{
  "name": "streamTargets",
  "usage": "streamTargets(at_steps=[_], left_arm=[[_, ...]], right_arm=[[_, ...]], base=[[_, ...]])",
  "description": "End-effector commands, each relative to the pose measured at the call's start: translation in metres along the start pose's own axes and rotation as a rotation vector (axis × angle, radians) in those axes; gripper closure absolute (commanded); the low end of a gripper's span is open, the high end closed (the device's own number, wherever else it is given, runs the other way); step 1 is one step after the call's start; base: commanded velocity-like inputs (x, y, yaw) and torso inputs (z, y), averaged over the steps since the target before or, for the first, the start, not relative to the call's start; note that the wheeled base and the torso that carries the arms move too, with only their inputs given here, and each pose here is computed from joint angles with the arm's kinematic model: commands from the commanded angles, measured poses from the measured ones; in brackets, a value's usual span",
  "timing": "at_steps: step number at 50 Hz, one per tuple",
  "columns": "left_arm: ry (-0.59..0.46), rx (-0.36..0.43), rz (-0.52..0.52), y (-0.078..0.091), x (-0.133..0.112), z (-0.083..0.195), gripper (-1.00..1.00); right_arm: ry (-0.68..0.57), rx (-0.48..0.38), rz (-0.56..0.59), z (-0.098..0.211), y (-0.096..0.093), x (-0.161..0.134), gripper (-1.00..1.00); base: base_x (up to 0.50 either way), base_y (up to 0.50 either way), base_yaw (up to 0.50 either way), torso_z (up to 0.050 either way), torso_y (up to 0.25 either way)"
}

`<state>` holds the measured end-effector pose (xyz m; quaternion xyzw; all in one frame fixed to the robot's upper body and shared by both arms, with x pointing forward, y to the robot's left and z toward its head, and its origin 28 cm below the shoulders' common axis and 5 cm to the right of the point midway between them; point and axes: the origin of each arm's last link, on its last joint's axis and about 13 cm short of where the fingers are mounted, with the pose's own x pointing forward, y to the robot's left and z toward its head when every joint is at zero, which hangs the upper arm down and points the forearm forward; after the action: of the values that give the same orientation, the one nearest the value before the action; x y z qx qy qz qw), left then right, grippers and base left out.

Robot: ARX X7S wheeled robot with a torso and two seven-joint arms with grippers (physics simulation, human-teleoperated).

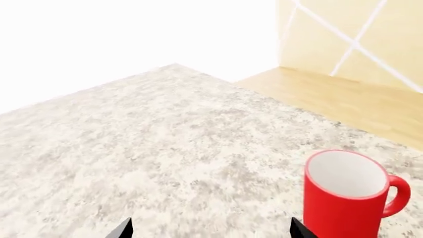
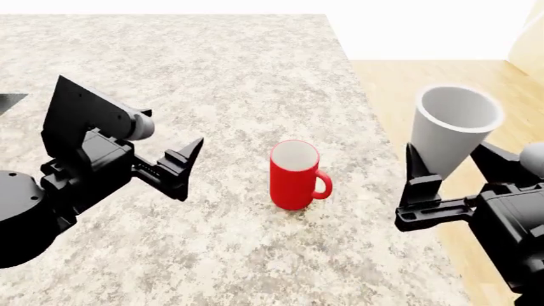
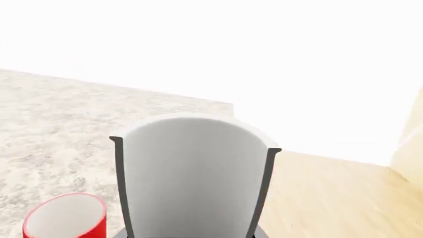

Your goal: Pick the cup and mug and place them in the sink. Then turn on the water.

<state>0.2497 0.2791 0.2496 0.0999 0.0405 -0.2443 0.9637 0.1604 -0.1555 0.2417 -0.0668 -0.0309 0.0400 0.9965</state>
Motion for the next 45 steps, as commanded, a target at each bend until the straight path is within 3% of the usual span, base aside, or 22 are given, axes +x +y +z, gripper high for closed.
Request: streamTargets(at_steps=[1,17,45], left_arm=[[0.052,0.009,-0.083,0.009,0.021,-0.002,-1.0],[0.095,0.005,-0.203,0.005,0.041,-0.016,-1.0],[0.111,0.017,-0.335,-0.02,0.049,-0.032,-1.0]], right_arm=[[0.022,-0.004,-0.075,0.002,-0.006,0.004,1.0],[0.057,-0.011,-0.101,-0.002,-0.007,0.008,1.0],[0.079,-0.012,-0.115,-0.007,-0.008,0.009,1.0]], base=[[0.0,0.0,0.0,0.0,0.0],[0.0,0.0,0.0,0.0,0.001],[0.0,0.0,0.0,0.0,0.0]])
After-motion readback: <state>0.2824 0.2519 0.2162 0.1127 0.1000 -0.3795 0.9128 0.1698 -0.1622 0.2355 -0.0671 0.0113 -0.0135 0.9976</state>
